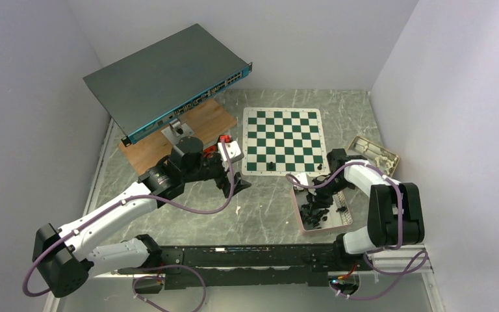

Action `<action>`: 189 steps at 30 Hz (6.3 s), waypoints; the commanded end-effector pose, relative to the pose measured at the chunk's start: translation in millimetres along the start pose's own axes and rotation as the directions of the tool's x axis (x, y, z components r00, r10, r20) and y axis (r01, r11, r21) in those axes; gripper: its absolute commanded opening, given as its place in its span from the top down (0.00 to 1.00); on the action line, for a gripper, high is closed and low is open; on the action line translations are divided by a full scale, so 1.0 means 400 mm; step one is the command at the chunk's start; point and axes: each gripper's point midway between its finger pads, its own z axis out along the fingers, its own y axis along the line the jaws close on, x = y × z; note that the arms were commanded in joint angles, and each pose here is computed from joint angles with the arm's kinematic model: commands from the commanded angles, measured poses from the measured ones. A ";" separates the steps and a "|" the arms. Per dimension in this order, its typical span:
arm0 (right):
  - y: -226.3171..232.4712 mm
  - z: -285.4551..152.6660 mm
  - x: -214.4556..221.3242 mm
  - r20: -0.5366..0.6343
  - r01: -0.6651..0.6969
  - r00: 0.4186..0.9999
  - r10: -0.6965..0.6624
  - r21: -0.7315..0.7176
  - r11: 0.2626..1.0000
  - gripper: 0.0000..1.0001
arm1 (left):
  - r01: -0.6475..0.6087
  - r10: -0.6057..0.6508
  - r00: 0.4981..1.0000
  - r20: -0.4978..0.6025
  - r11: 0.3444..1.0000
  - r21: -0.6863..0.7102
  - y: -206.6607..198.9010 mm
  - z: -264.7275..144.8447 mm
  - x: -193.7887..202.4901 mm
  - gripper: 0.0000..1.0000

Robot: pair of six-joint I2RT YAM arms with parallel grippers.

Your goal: Set up the chess pieces on the board

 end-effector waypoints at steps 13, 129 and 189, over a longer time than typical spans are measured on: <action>-0.026 -0.013 0.008 -0.031 -0.049 0.998 0.049 0.030 0.998 0.89 | -0.028 0.022 0.998 0.066 0.996 0.089 -0.040 0.002 -0.062 0.00; -0.147 -0.384 -0.261 0.670 -0.559 0.701 0.243 0.305 0.771 0.22 | 0.367 -0.391 0.918 -0.074 0.904 -0.222 0.037 0.309 -0.039 1.00; -0.192 -0.431 -0.149 0.700 -0.713 0.630 0.335 0.351 0.608 0.21 | 0.252 -0.332 0.890 -0.312 0.929 -0.270 0.187 0.605 0.217 1.00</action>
